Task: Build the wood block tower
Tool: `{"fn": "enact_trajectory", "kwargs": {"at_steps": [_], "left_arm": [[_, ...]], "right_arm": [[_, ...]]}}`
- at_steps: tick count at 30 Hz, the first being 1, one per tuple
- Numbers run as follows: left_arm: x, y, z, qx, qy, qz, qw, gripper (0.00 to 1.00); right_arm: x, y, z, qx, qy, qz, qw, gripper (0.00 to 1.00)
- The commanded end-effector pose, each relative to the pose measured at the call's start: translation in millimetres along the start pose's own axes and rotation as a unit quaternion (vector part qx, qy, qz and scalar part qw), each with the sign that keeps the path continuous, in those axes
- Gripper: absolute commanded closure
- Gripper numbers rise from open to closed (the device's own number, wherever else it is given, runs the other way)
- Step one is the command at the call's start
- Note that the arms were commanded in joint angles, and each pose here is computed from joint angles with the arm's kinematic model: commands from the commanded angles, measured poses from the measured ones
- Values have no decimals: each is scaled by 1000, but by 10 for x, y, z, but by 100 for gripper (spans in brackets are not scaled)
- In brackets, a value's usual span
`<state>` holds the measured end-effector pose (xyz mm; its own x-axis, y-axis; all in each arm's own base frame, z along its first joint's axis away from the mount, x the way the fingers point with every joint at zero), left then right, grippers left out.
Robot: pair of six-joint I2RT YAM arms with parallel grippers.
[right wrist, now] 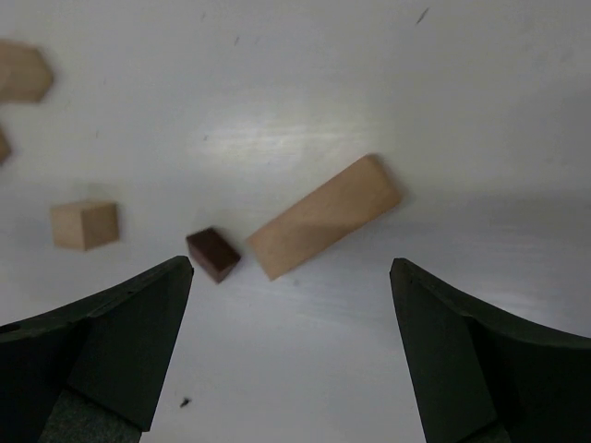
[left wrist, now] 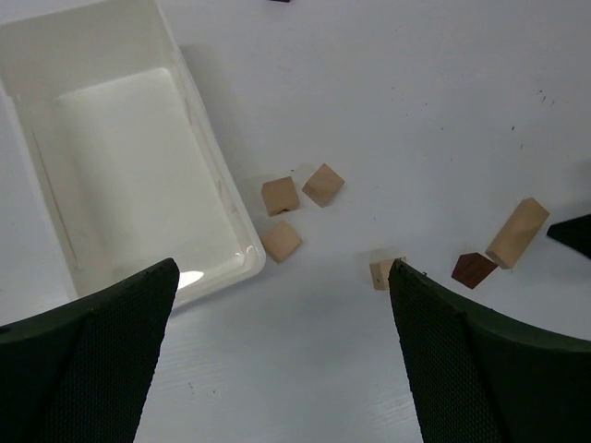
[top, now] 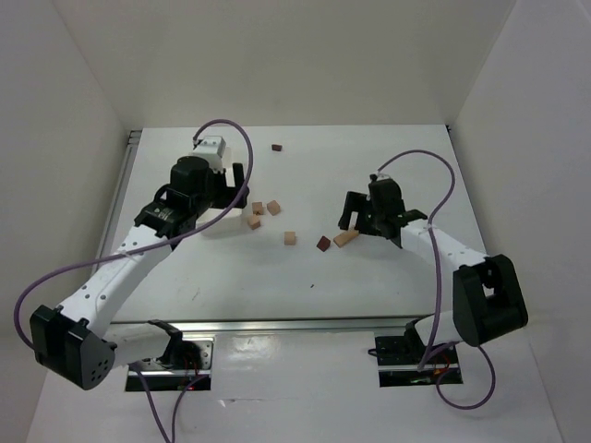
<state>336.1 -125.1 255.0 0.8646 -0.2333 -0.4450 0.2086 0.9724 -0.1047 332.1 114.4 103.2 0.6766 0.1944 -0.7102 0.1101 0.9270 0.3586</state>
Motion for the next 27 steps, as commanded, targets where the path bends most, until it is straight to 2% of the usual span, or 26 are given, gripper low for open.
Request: {"fn": "enact_trajectory", "kwargs": {"at_steps": [1, 3, 6, 14, 24, 27], "left_arm": [[-145, -96, 188, -13, -46, 8, 999, 0], [-192, -172, 202, -8, -52, 4, 999, 0], [-269, -226, 150, -8, -53, 1, 999, 0], [-373, -151, 48, -15, -50, 25, 998, 0], [-366, -131, 66, -19, -49, 35, 998, 0], [-340, -118, 50, -18, -46, 40, 998, 0]], "right_arm": [[-115, 288, -445, 13, 58, 60, 996, 4], [-132, 415, -532, 10, 69, 87, 994, 3], [-111, 438, -649, -1, 75, 77, 994, 3], [51, 563, -831, -15, 93, 103, 990, 3], [328, 617, -786, -21, 82, 103, 991, 2], [418, 584, -646, -21, 52, 75, 996, 2]]}}
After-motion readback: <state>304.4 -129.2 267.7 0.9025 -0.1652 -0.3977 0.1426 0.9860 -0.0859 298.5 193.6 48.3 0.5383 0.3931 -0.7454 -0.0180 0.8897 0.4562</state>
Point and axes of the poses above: each gripper's point midway between its finger pads, its own x axis out along the fingers, its own y axis along the line the jaws close on, z = x × y, the point moved 2 cm from there along -x, back along the fingers, and after that the axes turned 5 degrees about x, right-handed, at the moved point
